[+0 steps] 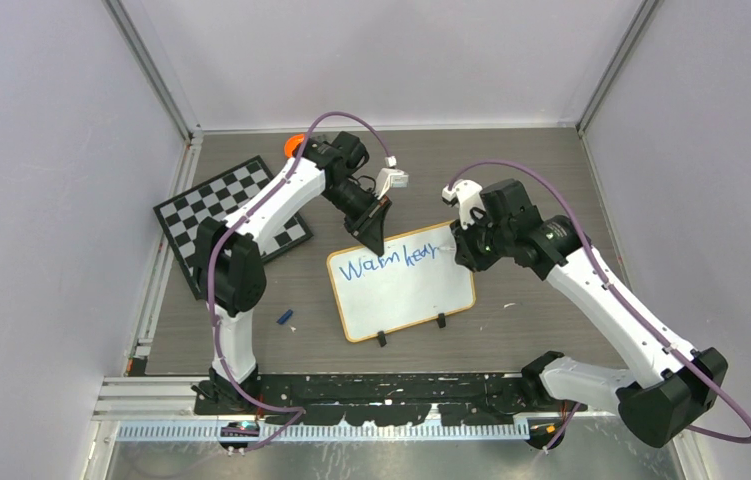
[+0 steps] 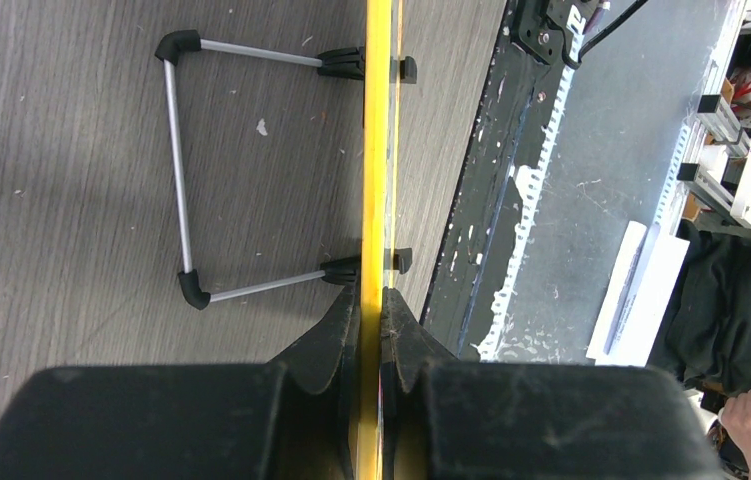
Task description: Write a sentence on the whiteboard
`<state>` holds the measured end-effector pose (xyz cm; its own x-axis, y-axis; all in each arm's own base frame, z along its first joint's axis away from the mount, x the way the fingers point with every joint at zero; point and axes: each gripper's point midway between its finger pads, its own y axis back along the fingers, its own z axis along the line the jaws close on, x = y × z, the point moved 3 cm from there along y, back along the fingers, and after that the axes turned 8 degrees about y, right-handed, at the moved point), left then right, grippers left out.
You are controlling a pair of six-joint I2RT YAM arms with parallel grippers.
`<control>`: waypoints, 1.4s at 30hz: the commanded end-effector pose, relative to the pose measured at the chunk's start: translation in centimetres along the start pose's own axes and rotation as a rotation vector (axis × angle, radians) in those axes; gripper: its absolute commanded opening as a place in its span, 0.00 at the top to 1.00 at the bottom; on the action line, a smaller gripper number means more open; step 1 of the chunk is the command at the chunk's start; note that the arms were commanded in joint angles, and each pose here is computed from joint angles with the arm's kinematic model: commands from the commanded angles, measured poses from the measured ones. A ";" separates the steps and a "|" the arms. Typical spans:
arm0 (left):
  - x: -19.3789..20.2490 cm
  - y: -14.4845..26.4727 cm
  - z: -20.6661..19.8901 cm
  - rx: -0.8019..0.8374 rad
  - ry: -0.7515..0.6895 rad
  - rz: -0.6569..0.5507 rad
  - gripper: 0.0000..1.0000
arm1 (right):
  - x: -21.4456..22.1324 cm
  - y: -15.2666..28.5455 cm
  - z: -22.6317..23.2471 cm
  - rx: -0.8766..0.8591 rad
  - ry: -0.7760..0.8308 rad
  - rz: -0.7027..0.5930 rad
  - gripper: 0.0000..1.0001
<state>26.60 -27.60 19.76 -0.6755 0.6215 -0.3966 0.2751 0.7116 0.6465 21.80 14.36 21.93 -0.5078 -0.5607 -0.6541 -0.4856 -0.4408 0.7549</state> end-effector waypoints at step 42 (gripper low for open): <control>-0.2 -1.4 0.7 -0.010 0.002 0.035 1.00 | -2.9 1.2 -1.4 0.022 0.011 -0.096 1.00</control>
<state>26.60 -27.76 19.75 -0.6776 0.6224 -0.3918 0.2830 0.7123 0.6423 22.74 14.03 23.15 -0.4890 -0.5497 -0.6773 -0.5058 -0.4539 0.7336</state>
